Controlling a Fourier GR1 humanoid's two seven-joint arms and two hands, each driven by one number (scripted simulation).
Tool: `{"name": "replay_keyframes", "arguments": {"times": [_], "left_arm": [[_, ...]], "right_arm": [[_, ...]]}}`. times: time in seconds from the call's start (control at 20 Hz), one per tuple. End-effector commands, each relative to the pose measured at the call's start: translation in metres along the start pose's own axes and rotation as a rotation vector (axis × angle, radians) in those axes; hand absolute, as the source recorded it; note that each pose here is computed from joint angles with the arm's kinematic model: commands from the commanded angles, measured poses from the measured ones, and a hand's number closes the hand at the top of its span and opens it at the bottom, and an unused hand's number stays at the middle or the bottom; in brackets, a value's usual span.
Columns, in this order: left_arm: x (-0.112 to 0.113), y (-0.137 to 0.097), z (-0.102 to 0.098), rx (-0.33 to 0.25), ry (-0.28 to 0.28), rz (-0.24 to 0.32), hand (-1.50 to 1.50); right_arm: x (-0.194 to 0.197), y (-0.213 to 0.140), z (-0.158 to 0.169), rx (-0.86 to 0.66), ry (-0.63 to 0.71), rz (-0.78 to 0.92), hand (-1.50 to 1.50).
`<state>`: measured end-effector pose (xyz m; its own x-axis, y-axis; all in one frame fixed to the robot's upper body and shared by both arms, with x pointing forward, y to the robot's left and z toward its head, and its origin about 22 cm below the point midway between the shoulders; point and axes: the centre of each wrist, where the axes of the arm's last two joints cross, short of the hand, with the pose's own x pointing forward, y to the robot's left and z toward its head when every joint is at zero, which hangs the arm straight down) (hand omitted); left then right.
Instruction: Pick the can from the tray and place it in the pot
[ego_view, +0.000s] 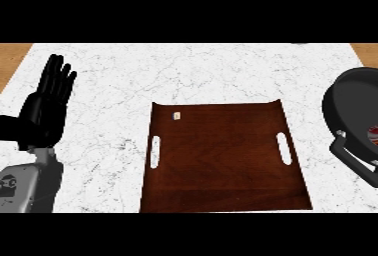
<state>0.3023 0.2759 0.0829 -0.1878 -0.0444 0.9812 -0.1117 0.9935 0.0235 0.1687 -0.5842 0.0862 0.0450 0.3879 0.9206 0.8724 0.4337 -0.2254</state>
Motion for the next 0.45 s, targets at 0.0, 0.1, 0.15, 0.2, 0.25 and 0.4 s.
{"name": "replay_keyframes", "arguments": {"times": [0.0, 0.1, 0.15, 0.2, 0.25, 0.4], "left_arm": [[0.005, 0.002, -0.015, 0.005, -0.011, -0.016, 0.0], [0.0, -0.012, -0.008, -0.017, -0.009, -0.005, 0.0], [0.009, -0.005, -0.009, 0.008, -0.011, -0.004, 0.0], [-0.014, -0.002, 0.005, -0.004, 0.007, 0.007, 0.0], [-0.001, -0.011, 0.004, -0.02, 0.002, -0.007, 0.0], [-0.001, -0.032, 0.004, -0.005, -0.001, 0.008, 0.0]], "right_arm": [[-0.004, -0.04, 0.005, -0.018, -0.007, -0.005, -1.5], [-0.022, -0.058, 0.005, -0.036, 0.012, -0.024, -1.5], [-0.01, -0.067, 0.002, -0.028, -0.019, -0.005, -1.5], [-0.024, -0.08, 0.011, -0.042, -0.003, -0.016, -1.5], [-0.022, -0.079, 0.004, -0.047, -0.017, 0.009, -1.5], [-0.026, -0.104, 0.006, -0.052, -0.002, -0.012, -1.5]]}}
